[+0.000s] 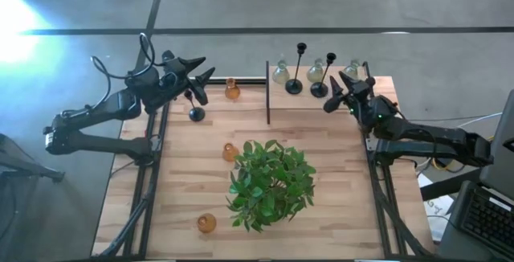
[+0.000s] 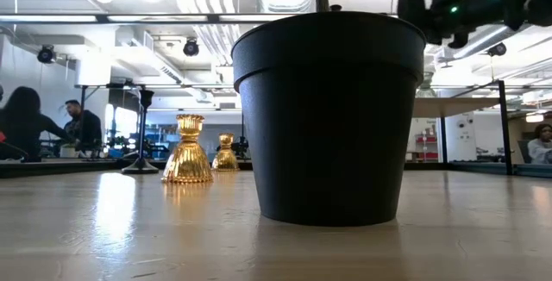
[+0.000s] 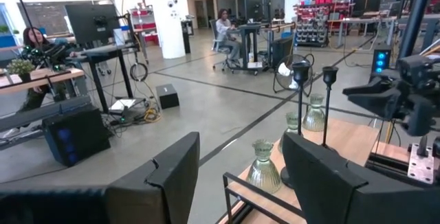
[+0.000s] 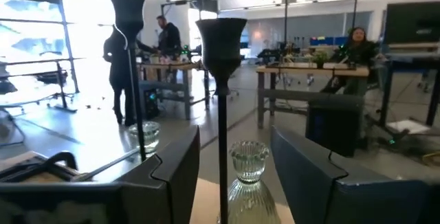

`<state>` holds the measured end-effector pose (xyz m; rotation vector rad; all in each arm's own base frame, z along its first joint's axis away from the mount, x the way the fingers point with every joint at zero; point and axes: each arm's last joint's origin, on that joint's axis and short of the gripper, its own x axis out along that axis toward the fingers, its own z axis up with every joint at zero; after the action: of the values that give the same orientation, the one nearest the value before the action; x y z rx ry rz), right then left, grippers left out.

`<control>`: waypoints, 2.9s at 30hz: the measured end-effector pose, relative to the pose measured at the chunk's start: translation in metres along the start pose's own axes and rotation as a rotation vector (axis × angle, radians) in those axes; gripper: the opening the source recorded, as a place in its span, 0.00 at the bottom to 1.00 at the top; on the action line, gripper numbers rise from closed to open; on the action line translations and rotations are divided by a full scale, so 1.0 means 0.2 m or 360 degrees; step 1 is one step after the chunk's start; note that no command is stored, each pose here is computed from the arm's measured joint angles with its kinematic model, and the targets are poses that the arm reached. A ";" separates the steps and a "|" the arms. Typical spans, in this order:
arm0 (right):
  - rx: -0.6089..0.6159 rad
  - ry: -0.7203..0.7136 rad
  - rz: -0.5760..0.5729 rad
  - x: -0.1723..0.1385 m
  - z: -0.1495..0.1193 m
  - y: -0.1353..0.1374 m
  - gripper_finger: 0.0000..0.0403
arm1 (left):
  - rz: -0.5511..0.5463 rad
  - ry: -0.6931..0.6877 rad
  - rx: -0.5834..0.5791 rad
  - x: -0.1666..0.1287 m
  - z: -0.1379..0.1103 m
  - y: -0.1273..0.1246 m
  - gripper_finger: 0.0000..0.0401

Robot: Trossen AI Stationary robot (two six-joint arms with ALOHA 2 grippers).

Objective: Pick & Place candle stick holders
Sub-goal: Put the black candle holder on the shelf

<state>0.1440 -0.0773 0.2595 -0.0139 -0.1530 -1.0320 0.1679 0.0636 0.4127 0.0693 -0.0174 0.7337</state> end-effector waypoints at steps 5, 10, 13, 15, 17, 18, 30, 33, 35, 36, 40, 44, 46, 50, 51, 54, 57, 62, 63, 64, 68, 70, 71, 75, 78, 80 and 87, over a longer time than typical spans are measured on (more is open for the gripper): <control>0.0111 0.0061 0.0099 -0.08 0.06 -0.02 0.42 | -0.0002 0.0022 0.0009 0.00 -0.01 0.00 0.53; 0.0130 0.0187 0.0421 -0.15 0.20 -0.02 0.39 | -0.0005 0.0064 0.0029 0.00 -0.02 0.00 0.53; 0.0145 0.0288 0.0606 -0.18 0.30 -0.01 0.36 | -0.0007 0.0095 0.0043 0.00 -0.03 0.00 0.53; 0.0182 0.0364 0.0721 -0.20 0.37 -0.01 0.34 | -0.0010 0.0139 0.0062 -0.01 -0.04 0.00 0.53; 0.0220 0.0448 0.0814 -0.22 0.45 -0.01 0.31 | -0.0014 0.0202 0.0078 -0.01 -0.06 0.00 0.53; 0.0235 0.0499 0.0849 -0.23 0.48 -0.01 0.29 | -0.0016 0.0246 0.0081 -0.02 -0.08 0.00 0.53; 0.0282 0.0971 0.1149 -0.27 0.80 0.08 0.03 | 0.0007 0.0777 0.0129 -0.07 -0.24 0.02 0.53; 0.0234 0.1035 0.1130 -0.27 0.85 0.11 0.03 | 0.0096 0.0930 0.0060 -0.10 -0.28 0.03 0.53; 0.0200 0.1048 0.1108 -0.27 0.88 0.12 0.02 | 0.0197 0.1035 -0.0033 -0.12 -0.32 0.04 0.53; 0.0189 0.1045 0.1096 -0.27 0.89 0.12 0.02 | 0.0261 0.1089 -0.0073 -0.13 -0.34 0.05 0.53; 0.0161 0.1037 0.1045 -0.26 0.91 0.13 0.02 | 0.0496 0.1235 -0.0227 -0.16 -0.45 0.06 0.50; 0.0164 0.1057 0.1017 -0.26 0.88 0.13 0.02 | 0.0653 0.1288 -0.0449 -0.16 -0.58 0.05 0.48; 0.0175 0.1076 0.1004 -0.26 0.86 0.13 0.02 | 0.0769 0.1299 -0.0576 -0.16 -0.66 0.04 0.47; 0.0171 0.1091 0.0988 -0.26 0.85 0.14 0.02 | 0.0997 0.1248 -0.0715 -0.18 -0.81 0.05 0.46; 0.0167 0.1085 0.0977 -0.26 0.85 0.14 0.02 | 0.1018 0.1217 -0.0724 -0.17 -0.84 0.05 0.46; 0.0142 0.1058 0.0960 -0.25 0.85 0.14 0.02 | 0.0984 0.1115 -0.0730 -0.15 -0.94 0.03 0.46; 0.0147 0.1021 0.0938 -0.26 0.87 0.12 0.02 | 0.0867 0.1051 -0.0643 -0.12 -1.04 0.01 0.46; 0.0188 0.0947 0.0922 -0.27 0.92 0.08 0.02 | 0.0815 0.1105 -0.0509 -0.17 -1.19 0.01 0.46; 0.0194 0.0937 0.0922 -0.28 0.93 0.07 0.02 | 0.0807 0.1116 -0.0497 -0.19 -1.21 0.01 0.46; 0.0191 0.0927 0.0913 -0.28 0.93 0.07 0.02 | 0.0795 0.1111 -0.0491 -0.20 -1.23 0.01 0.46; 0.0132 0.0864 0.0851 -0.28 0.95 0.05 0.02 | 0.0669 0.0975 -0.0486 -0.24 -1.27 -0.02 0.46; 0.0097 0.0836 0.0798 -0.27 0.95 0.05 0.02 | 0.0561 0.0900 -0.0453 -0.25 -1.28 -0.03 0.46; 0.0079 0.0820 0.0775 -0.27 0.95 0.04 0.02 | 0.0525 0.0874 -0.0439 -0.26 -1.28 -0.04 0.46; 0.0034 0.0769 0.0683 -0.27 0.95 0.03 0.02 | 0.0467 0.0796 -0.0362 -0.28 -1.29 -0.03 0.46; 0.0009 0.0729 0.0606 -0.27 0.96 0.01 0.02 | 0.0485 0.0715 -0.0300 -0.29 -1.29 -0.02 0.46; 0.0002 0.0707 0.0562 -0.27 0.96 0.00 0.02 | 0.0480 0.0648 -0.0272 -0.29 -1.28 -0.01 0.46; 0.0011 0.0685 0.0541 -0.28 0.97 -0.02 0.02 | 0.0666 0.0512 -0.0180 -0.29 -1.27 0.00 0.46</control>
<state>0.0887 -0.0152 0.4437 0.1825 0.2320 -0.6756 0.1228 0.0433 0.1569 -0.1660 0.2400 1.1535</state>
